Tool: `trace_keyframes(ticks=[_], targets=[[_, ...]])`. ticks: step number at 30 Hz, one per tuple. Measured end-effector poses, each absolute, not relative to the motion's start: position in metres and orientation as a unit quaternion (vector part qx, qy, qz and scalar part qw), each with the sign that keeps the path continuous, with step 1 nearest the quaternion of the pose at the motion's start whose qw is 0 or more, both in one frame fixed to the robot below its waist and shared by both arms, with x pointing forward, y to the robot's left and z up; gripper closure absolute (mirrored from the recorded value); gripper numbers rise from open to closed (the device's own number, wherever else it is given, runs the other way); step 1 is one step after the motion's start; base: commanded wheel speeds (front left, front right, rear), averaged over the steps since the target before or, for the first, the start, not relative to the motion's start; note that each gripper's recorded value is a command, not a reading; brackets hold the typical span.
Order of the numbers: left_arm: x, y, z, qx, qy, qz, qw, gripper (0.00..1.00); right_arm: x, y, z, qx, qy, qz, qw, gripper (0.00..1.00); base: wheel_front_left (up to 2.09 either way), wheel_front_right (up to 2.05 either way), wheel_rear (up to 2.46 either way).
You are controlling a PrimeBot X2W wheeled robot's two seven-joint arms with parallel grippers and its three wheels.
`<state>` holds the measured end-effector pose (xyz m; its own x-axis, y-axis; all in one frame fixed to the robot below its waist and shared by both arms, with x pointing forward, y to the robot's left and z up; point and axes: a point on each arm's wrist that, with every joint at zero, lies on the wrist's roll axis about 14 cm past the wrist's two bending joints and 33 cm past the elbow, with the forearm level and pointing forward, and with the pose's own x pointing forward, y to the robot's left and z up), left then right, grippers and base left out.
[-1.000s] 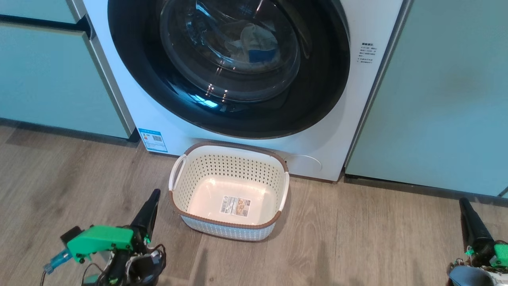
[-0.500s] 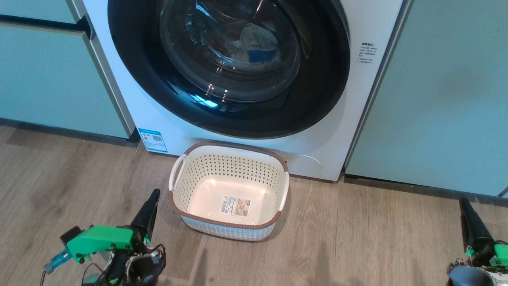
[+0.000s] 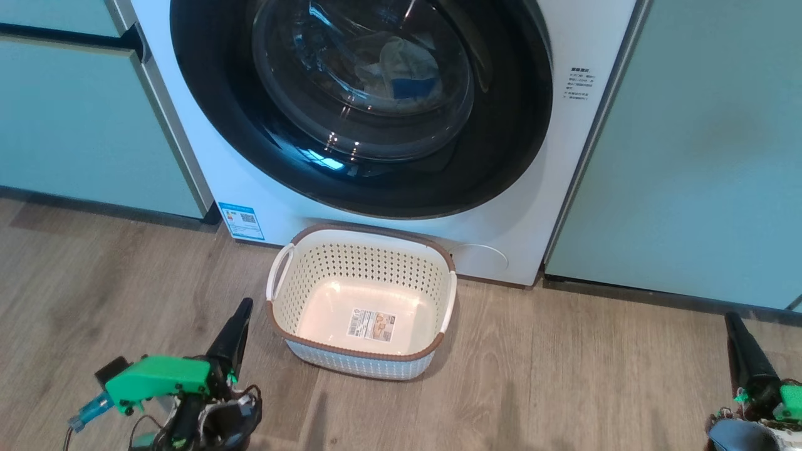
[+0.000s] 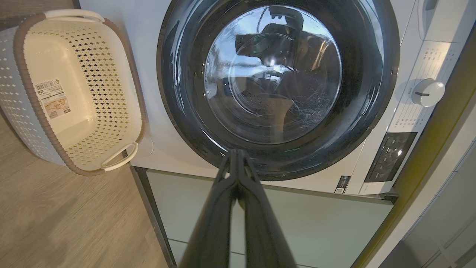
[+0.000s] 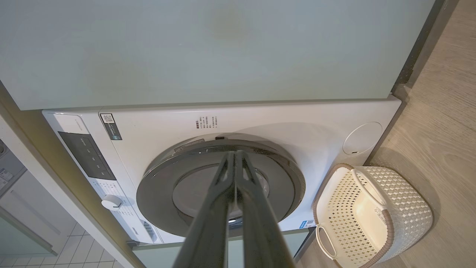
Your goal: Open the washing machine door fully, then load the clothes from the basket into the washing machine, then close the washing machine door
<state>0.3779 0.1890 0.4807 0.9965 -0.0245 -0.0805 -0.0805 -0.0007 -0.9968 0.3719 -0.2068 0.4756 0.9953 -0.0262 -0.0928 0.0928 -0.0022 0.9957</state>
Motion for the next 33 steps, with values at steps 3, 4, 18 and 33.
trace_keyframes(ticks=[3,4,18,33], targets=[[0.3779,0.1891,0.4807,-0.707,0.037,0.02,0.706,1.0,0.3719,-0.2068,0.4756,0.707,0.024,-0.042,0.706,1.0,0.0,0.0,0.0],[0.3779,0.1891,0.4807,-0.707,0.037,0.02,0.706,1.0,0.3719,-0.2068,0.4756,0.707,0.024,-0.042,0.706,1.0,0.0,0.0,0.0],[0.3779,0.1891,0.4807,-0.707,0.037,0.02,0.706,1.0,0.3719,-0.2068,0.4756,0.707,0.024,-0.042,0.706,1.0,0.0,0.0,0.0],[0.3779,0.1891,0.4807,-0.707,0.037,0.02,0.706,1.0,0.3719,-0.2068,0.4756,0.707,0.024,-0.042,0.706,1.0,0.0,0.0,0.0]])
